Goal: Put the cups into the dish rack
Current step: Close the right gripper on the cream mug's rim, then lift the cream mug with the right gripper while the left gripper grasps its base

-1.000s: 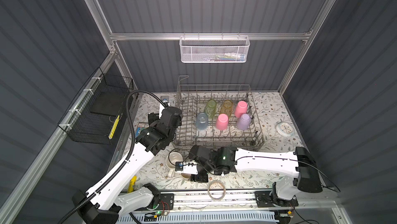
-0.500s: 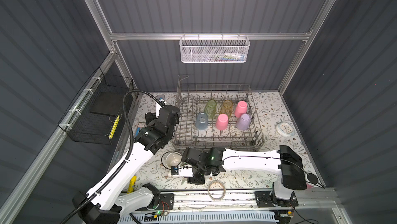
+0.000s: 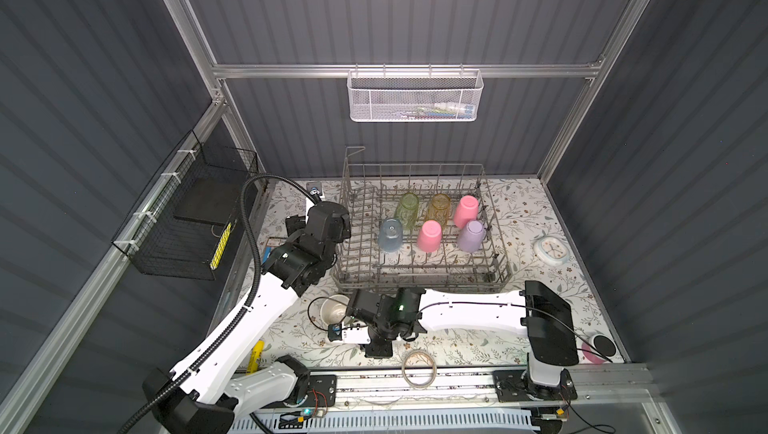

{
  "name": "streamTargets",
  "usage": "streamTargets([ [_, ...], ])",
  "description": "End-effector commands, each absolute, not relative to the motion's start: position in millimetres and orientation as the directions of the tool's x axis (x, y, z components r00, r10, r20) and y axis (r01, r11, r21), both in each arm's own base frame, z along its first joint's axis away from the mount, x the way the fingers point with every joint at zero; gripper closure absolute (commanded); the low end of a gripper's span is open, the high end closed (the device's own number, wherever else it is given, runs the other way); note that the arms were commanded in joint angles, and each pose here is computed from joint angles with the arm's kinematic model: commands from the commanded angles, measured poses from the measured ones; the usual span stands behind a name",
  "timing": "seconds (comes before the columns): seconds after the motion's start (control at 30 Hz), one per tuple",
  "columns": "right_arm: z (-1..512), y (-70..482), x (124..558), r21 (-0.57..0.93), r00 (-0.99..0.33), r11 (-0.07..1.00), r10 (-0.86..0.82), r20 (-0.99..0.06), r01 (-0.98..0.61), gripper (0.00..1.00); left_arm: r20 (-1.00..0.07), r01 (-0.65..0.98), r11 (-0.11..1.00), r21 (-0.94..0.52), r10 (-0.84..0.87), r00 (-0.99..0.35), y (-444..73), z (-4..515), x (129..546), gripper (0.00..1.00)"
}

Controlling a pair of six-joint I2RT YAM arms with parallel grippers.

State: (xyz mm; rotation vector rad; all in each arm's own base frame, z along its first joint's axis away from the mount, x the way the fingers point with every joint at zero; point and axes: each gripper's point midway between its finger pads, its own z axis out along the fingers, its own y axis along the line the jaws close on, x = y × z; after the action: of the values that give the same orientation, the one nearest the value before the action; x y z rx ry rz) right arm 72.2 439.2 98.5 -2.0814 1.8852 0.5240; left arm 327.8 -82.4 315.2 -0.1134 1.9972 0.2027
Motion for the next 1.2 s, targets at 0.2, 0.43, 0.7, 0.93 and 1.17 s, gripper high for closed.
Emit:
streamTargets([
  [0.2,112.0,434.8,73.7,0.026,0.072,-0.095,-0.885,-0.461,-0.995,1.00,-0.906,-0.124,0.990,0.073,0.014,-0.422,-89.8,313.7,330.8,0.00],
  [0.43,166.6,416.9,86.1,0.033,-0.003,-0.020,-0.811,-0.586,-0.999,1.00,-0.912,0.037,0.999,-0.017,0.000,-0.410,-119.1,317.3,330.7,0.00],
  [0.7,256.5,381.6,104.2,0.164,-0.162,0.047,-0.551,-0.818,-0.985,1.00,-0.919,0.246,0.962,-0.119,-0.013,-0.394,-159.0,326.1,326.9,0.00],
  [0.93,312.6,339.8,125.8,0.257,-0.265,0.066,-0.275,-0.924,-0.964,1.00,-0.927,0.423,0.884,-0.197,-0.027,-0.374,-192.1,338.6,316.3,0.00],
  [1.17,334.2,306.0,143.9,0.328,-0.334,0.080,-0.093,-0.938,-0.941,1.00,-0.947,0.646,0.718,-0.261,-0.059,-0.317,-229.8,359.1,291.5,0.00],
])
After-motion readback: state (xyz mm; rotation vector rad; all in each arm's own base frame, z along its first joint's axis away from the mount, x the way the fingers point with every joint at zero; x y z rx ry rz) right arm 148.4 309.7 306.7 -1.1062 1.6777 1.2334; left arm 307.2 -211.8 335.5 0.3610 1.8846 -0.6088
